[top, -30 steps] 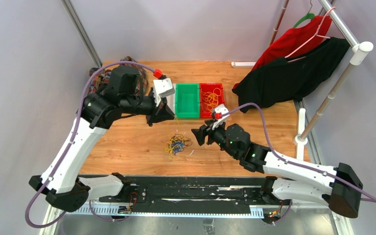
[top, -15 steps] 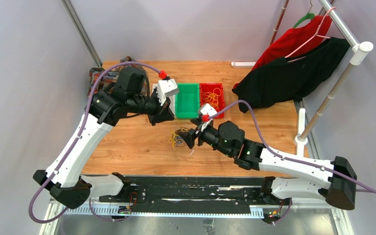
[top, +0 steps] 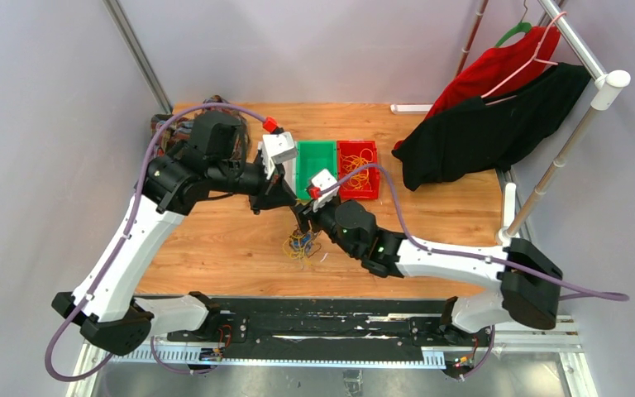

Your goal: Untangle the cables

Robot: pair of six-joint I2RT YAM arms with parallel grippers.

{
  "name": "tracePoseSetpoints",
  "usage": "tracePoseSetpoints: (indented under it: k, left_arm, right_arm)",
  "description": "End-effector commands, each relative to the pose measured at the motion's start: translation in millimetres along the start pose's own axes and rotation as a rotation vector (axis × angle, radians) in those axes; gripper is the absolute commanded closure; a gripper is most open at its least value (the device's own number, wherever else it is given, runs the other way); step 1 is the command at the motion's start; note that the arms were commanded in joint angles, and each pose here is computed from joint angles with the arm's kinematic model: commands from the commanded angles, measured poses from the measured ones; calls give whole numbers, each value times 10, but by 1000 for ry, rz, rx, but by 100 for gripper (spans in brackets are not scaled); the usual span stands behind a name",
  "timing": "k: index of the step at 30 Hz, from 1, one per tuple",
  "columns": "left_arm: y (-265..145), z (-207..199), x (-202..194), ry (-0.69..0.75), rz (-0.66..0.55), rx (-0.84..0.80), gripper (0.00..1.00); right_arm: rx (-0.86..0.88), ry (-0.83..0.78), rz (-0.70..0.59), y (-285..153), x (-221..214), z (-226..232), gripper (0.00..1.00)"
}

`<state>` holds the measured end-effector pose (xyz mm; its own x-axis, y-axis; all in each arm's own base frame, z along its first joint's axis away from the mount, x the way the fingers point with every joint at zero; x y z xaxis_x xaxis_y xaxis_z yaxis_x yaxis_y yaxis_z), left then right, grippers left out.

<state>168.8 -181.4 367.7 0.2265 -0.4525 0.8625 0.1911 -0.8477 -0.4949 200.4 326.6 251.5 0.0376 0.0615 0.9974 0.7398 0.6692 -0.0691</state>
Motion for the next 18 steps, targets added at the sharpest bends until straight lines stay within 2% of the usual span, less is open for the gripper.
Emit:
tracePoseSetpoints:
  k: [1, 6, 15, 18]
  left_arm:
    - [-194, -220, 268, 23, -98, -72, 100]
    - [-403, -403, 457, 19, -159, -108, 100]
    - [-741, -262, 873, 189, -252, 130, 100]
    - [-748, -176, 868, 201, -235, 191, 100]
  right_arm:
    - [-52, -18, 1, 161, -223, 28, 37]
    - [-47, -32, 100, 146, -750, 36, 37]
    - [-173, 21, 212, -228, -1571, -213, 37]
    - [-168, 54, 170, -330, -1549, -256, 36]
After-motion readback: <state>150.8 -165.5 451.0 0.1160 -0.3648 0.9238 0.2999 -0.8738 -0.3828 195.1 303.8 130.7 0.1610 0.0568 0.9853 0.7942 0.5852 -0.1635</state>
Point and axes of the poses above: each gripper's point midway between its finger pads, its own y axis out along the fingers, its own z axis along the line the jaws close on, x = y × z, the point moved 6 cm from there along -y, back along the fingers, and after that the axes turned 2 degrees about y, right-handed, at the moved point
